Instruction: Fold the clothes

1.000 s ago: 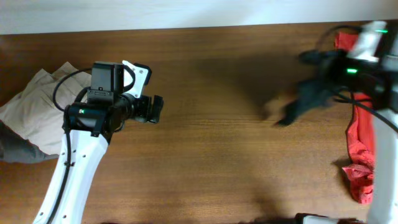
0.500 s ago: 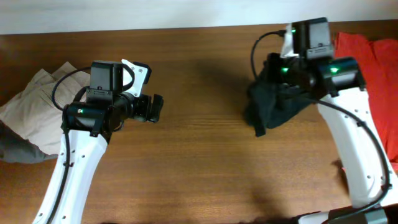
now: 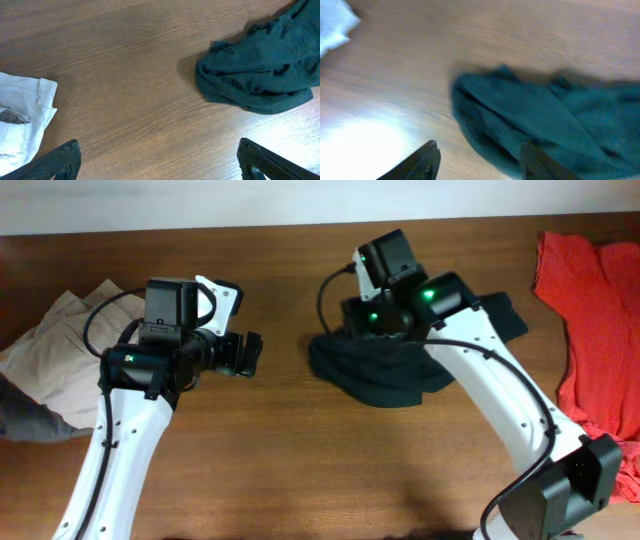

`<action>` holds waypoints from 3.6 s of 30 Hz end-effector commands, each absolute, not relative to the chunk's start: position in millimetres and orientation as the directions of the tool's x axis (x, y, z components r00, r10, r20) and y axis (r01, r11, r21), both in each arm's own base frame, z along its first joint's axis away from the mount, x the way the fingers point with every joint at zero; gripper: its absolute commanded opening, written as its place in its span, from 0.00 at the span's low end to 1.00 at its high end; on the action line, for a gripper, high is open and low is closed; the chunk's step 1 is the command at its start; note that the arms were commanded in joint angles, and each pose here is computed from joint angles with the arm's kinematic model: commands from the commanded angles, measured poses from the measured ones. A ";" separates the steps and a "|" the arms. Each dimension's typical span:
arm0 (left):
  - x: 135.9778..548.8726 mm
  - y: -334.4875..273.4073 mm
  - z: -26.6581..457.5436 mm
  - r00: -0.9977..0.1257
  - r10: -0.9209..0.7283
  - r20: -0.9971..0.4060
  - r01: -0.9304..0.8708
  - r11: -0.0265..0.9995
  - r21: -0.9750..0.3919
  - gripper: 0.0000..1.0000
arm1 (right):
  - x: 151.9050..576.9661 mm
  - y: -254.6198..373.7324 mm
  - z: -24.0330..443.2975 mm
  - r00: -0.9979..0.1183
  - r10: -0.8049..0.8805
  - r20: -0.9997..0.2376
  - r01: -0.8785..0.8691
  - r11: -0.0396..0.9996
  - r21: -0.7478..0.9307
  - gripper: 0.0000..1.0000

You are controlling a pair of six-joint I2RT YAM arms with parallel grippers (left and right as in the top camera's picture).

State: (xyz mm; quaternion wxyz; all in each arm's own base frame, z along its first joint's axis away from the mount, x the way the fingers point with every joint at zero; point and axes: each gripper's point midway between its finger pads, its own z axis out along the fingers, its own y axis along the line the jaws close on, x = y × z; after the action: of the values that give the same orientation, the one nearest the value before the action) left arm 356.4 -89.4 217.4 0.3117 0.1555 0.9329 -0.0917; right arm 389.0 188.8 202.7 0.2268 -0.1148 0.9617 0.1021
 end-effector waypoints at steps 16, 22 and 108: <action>361.8 -89.1 227.1 -0.741 0.225 -0.632 0.345 0.936 -0.071 0.99 | 300.8 91.8 73.0 -0.983 0.179 0.027 0.181 0.978 0.105 0.76; 361.8 -89.1 227.1 -0.741 0.225 -0.632 0.345 0.936 -0.071 0.99 | 285.8 85.6 33.3 -0.959 0.276 0.060 0.281 0.953 0.116 0.75; 362.9 -89.8 228.2 -0.737 0.224 -0.638 0.347 0.935 -0.071 0.99 | 261.9 212.7 184.5 -0.963 -0.029 -0.268 -0.124 0.929 0.348 0.04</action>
State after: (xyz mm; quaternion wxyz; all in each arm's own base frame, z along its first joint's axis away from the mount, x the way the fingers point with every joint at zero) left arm 358.8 -89.8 219.8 0.3178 0.1557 0.9308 -0.0917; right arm 275.7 186.9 189.2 0.1536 -0.0397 0.9736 0.1640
